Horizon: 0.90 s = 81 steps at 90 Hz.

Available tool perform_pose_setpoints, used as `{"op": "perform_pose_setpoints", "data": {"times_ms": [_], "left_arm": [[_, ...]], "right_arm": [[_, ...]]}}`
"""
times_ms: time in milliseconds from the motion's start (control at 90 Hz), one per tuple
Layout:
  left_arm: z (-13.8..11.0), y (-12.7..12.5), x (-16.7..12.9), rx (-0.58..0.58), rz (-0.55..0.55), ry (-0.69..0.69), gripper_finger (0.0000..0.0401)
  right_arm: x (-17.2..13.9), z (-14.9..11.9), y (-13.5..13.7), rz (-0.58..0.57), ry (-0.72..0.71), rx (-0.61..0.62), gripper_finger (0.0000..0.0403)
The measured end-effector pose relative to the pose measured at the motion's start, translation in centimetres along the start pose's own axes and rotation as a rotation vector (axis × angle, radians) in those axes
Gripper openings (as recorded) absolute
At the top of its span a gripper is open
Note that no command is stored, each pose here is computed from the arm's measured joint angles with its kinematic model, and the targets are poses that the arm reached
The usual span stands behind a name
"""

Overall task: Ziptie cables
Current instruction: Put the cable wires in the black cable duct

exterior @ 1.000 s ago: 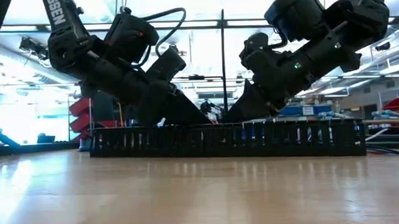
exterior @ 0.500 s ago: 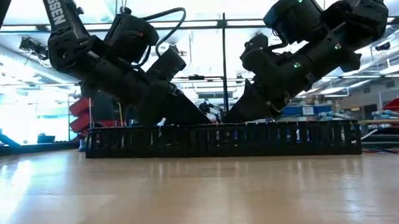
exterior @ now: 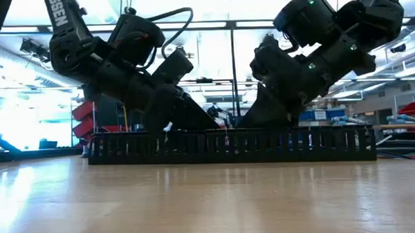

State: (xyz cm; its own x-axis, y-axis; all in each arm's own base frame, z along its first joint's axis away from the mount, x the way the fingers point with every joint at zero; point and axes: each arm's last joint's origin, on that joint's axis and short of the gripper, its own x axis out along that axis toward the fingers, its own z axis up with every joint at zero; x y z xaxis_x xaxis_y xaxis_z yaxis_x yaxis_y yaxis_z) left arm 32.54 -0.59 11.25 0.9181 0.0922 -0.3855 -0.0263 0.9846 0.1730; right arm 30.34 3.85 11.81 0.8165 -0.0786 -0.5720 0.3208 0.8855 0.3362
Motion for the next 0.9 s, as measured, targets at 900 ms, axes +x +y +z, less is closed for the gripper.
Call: {"op": "perform_pose_setpoints", "data": {"times_ms": [900], "left_arm": [[0.0,-0.1,0.0,0.009,-0.006,0.007,0.0001]], "right_arm": [[-0.4,2.2,-0.7,-0.088,-0.183,-0.170,0.0000]]}}
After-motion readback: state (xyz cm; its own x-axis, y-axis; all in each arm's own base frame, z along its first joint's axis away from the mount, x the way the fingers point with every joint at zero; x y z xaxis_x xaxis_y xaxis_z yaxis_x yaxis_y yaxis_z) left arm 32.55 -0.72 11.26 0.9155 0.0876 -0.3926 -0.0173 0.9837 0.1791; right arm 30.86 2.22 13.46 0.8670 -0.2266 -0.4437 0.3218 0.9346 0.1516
